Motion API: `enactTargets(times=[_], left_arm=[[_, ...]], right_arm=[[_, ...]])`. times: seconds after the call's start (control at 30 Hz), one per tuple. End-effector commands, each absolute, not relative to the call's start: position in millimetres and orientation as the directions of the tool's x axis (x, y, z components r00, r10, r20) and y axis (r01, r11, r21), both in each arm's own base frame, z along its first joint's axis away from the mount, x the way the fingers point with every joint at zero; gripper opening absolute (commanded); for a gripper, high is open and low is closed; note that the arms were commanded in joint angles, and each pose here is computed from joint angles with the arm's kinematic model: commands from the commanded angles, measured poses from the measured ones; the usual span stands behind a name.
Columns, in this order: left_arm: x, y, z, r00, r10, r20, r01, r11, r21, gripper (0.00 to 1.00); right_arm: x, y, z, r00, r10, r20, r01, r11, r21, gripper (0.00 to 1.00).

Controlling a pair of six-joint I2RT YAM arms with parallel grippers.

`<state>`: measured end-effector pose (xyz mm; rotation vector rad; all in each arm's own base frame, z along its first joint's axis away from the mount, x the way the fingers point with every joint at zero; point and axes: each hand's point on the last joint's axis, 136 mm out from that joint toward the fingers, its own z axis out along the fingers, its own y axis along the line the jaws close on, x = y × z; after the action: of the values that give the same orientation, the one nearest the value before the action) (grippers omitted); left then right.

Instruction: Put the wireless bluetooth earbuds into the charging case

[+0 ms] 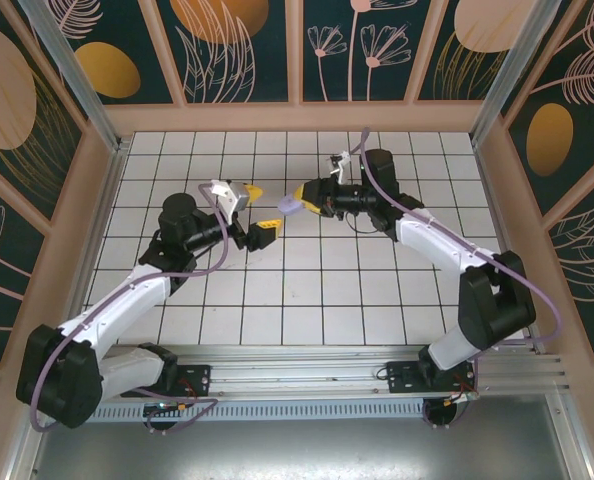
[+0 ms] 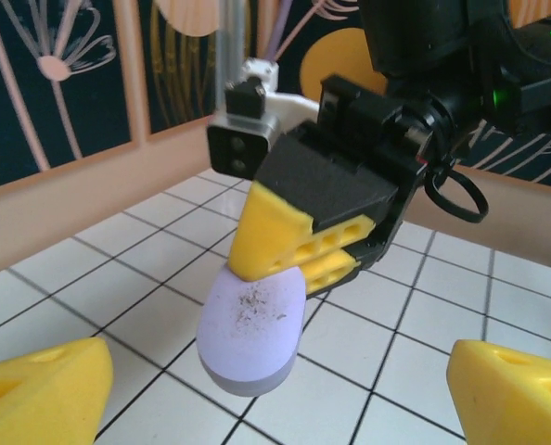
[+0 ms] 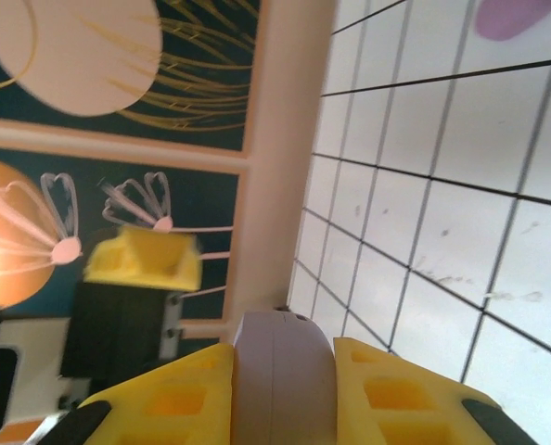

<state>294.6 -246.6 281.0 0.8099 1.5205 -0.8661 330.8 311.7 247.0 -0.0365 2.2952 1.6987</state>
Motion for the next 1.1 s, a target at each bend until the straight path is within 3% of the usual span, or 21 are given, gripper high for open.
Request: enactTargets(times=[0.0, 0.3, 0.67, 0.8, 0.93, 1.07], left_arm=[[303, -230, 266, -0.132, 0.060, -0.990, 0.797, 0.600, -0.070, 0.93], [315, -201, 240, -0.196, 0.067, -0.978, 0.659, 0.747, -0.080, 0.95], [319, -199, 230, -0.208, 0.053, -0.977, 0.639, 0.763, -0.094, 0.96], [319, -198, 229, -0.214, 0.052, -0.975, 0.634, 0.767, -0.098, 0.96], [319, -195, 229, -0.212, 0.054, -0.976, 0.623, 0.777, -0.093, 0.96], [321, -191, 232, -0.206, 0.058, -0.977, 0.607, 0.791, -0.081, 0.96]], right_arm=[[344, 312, 217, -0.952, 0.145, -0.269, -0.203, 0.355, 0.912, 0.16], [345, 314, 114, -0.980, 0.080, -0.181, -0.126, 0.455, 0.882, 0.13], [329, 300, 46, -0.989, 0.051, -0.136, -0.084, 0.564, 0.822, 0.15], [330, 291, 33, -0.989, 0.046, -0.139, -0.079, 0.631, 0.771, 0.24], [331, 283, 34, -0.985, 0.038, -0.166, -0.096, 0.682, 0.725, 0.42], [333, 269, 42, -0.978, 0.037, -0.205, -0.111, 0.741, 0.663, 0.54]])
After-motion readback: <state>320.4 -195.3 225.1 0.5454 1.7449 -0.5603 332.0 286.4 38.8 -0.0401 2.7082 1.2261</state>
